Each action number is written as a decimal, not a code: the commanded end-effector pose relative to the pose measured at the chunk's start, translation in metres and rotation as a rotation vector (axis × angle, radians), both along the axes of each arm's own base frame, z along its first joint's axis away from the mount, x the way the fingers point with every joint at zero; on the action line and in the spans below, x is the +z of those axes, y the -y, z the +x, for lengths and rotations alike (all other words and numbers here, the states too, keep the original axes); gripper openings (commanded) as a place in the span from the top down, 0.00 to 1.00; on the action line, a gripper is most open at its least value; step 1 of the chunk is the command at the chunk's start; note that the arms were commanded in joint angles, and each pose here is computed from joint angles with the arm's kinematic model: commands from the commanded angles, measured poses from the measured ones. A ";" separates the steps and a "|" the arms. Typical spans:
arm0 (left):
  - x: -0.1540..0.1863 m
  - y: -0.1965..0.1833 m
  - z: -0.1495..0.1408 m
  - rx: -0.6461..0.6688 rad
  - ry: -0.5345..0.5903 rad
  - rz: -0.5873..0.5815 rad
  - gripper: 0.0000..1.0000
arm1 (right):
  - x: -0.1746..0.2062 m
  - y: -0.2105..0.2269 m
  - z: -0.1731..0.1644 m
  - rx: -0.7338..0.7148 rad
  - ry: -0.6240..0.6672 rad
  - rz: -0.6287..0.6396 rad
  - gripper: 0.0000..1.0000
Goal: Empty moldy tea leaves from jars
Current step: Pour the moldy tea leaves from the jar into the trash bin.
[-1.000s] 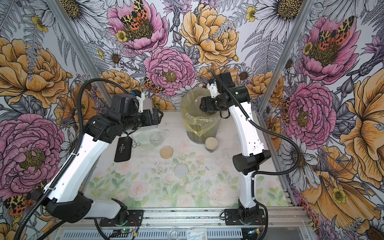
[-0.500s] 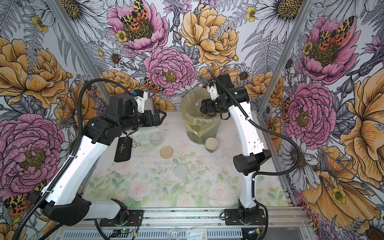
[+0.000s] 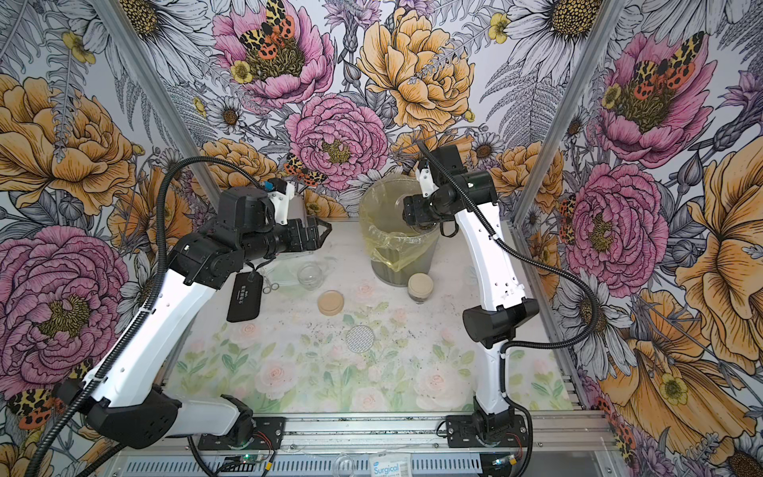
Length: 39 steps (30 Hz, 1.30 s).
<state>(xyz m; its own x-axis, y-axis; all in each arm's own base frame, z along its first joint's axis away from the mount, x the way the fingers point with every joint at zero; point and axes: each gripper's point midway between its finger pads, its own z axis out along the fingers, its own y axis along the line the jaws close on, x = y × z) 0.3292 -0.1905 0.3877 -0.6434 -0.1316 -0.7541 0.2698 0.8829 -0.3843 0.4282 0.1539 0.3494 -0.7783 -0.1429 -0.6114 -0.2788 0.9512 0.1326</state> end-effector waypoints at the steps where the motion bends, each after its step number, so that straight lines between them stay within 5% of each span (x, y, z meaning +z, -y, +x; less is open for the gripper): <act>1: 0.010 0.007 -0.005 -0.034 0.030 -0.023 0.01 | -0.002 -0.005 0.013 -0.007 0.020 0.012 0.72; 8: 0.011 0.007 -0.005 -0.030 0.030 -0.025 0.01 | -0.005 -0.021 0.020 0.022 -0.019 0.149 0.71; 10: 0.011 0.007 -0.005 -0.031 0.032 -0.026 0.01 | 0.003 -0.027 0.023 0.025 -0.040 0.275 0.72; 13: 0.011 0.006 -0.005 -0.026 0.031 -0.026 0.01 | 0.007 -0.028 0.029 0.003 0.024 0.201 0.76; 20: 0.011 0.007 -0.006 -0.026 0.028 -0.029 0.01 | -0.009 -0.012 0.048 -0.123 -0.025 0.248 0.74; 24: 0.011 0.006 -0.007 -0.021 0.029 -0.028 0.01 | -0.017 -0.020 0.065 -0.219 -0.080 0.405 0.79; 27: 0.010 0.003 -0.008 -0.010 0.031 -0.027 0.01 | -0.026 -0.028 0.072 -0.271 -0.135 0.483 0.94; 39: 0.007 0.001 -0.006 0.003 0.026 -0.025 0.01 | -0.018 -0.014 0.068 -0.383 -0.073 0.425 0.90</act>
<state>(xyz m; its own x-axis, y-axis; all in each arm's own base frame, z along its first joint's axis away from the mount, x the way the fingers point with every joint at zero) 0.3235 -0.1919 0.3852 -0.6467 -0.1298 -0.7516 0.2746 0.8797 -0.3882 0.4974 0.1718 0.3026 -0.8243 0.3549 -0.4410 0.0955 0.8551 0.5097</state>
